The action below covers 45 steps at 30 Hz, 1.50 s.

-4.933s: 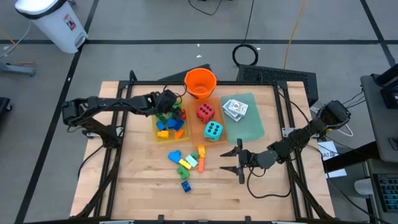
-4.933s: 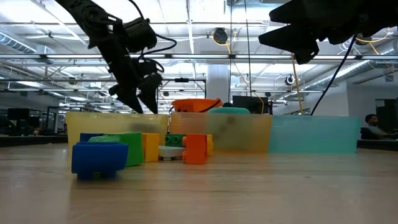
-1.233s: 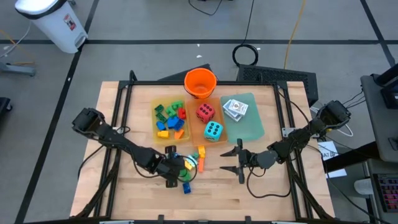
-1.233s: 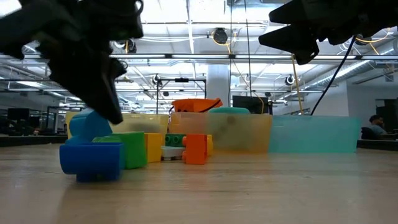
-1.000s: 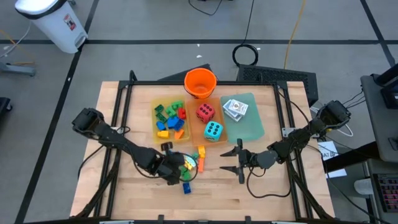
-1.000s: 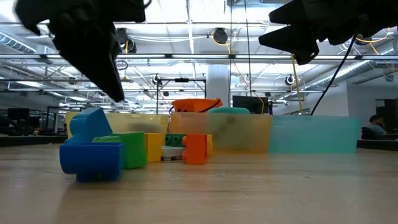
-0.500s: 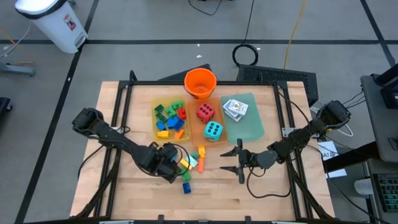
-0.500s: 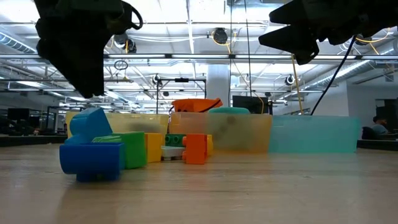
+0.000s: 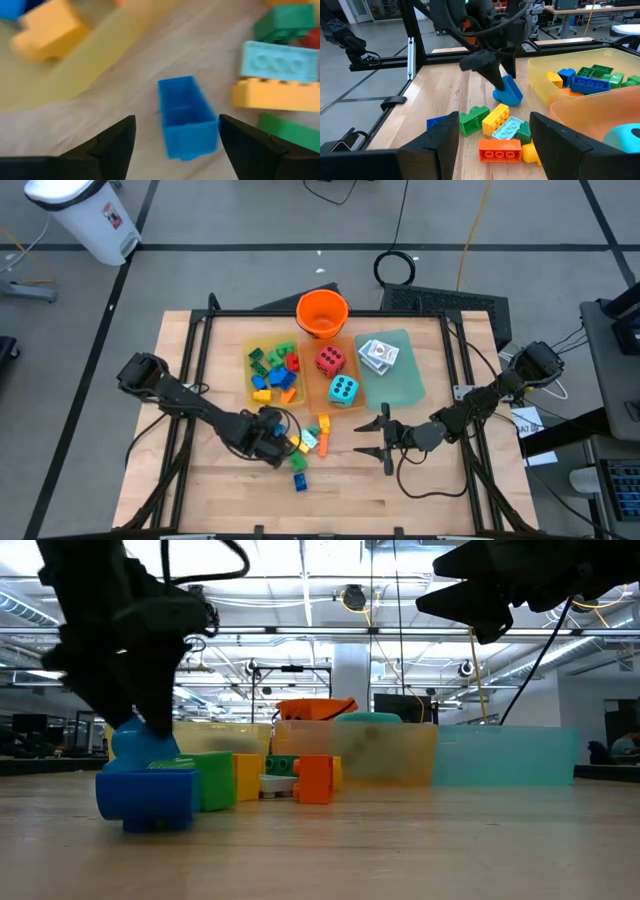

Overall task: Pick & Place Toys
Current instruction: Put the blue game piece into the yellow bin

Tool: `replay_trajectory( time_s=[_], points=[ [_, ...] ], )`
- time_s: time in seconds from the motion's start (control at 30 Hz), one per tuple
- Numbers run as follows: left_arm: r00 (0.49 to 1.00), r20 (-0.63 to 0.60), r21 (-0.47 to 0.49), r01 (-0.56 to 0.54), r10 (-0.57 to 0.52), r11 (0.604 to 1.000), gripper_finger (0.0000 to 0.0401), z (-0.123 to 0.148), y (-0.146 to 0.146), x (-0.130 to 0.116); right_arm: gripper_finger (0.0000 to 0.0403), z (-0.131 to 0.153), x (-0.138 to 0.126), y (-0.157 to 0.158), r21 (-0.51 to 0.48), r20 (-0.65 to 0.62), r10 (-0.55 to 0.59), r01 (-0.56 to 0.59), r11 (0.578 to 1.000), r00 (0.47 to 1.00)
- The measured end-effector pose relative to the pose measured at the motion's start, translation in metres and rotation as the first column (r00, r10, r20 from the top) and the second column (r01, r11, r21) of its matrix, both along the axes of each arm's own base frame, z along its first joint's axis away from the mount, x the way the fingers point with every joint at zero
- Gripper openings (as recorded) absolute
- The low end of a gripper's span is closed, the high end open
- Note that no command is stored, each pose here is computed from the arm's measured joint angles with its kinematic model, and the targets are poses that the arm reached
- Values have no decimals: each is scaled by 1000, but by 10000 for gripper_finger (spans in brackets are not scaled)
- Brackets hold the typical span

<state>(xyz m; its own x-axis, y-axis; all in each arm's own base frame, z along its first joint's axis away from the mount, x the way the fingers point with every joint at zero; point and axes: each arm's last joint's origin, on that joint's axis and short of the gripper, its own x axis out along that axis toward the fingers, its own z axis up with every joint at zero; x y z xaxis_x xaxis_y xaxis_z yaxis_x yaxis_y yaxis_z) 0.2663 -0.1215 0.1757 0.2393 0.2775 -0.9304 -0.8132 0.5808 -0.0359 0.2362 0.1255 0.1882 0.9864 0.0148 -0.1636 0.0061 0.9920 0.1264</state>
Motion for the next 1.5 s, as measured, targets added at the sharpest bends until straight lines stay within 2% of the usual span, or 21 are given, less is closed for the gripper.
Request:
replay_trajectory(
  time_s=[0.13, 0.3, 0.47, 0.63, 0.73, 0.97, 1.13, 1.27, 1.4, 1.5],
  points=[
    [997, 46, -17, 56, -55, 998, 274, -3, 1, 6, 210, 0, 0, 0, 1, 0, 0, 0, 1000, 1000],
    [999, 18, -68, 33, -32, 997, 249, -7, 5, 5, 210, 0, 0, 0, 1, 0, 0, 0, 1000, 1000],
    [999, 8, -78, 36, -35, 996, 209, -7, 6, 5, 210, 0, 0, 0, 1, 0, 0, 0, 1000, 1000],
    [998, 0, -83, 61, -61, 995, 152, -7, 5, 5, 210, 0, 0, 0, 0, 0, 0, 0, 1000, 1000],
    [991, -12, -112, 131, -133, 985, 138, 1, 7, 5, 210, 0, 0, 0, 1, 0, 0, 0, 1000, 1000],
    [978, 100, -114, 192, -181, 975, 138, 38, 17, -4, 210, 0, 0, 0, 1, 0, 0, 0, 1000, 1000],
    [967, 187, -33, 182, -173, 983, 138, 72, 37, -21, 210, 0, 0, 0, 1, 0, 0, 0, 1000, 1000],
    [961, 240, 95, 119, -139, 988, 143, 95, 59, -36, 210, 0, 0, 0, 1, 1, -1, 1, 1000, 1000],
    [964, 254, 215, 22, -77, 976, 145, 107, 81, -46, 210, 1, 0, 0, 3, 4, -1, 1, 1000, 1000],
    [974, 220, 259, 1, -60, 966, 146, 105, 97, -46, 210, 0, 0, 0, 3, 4, -2, 2, 1000, 1000]
  ],
)
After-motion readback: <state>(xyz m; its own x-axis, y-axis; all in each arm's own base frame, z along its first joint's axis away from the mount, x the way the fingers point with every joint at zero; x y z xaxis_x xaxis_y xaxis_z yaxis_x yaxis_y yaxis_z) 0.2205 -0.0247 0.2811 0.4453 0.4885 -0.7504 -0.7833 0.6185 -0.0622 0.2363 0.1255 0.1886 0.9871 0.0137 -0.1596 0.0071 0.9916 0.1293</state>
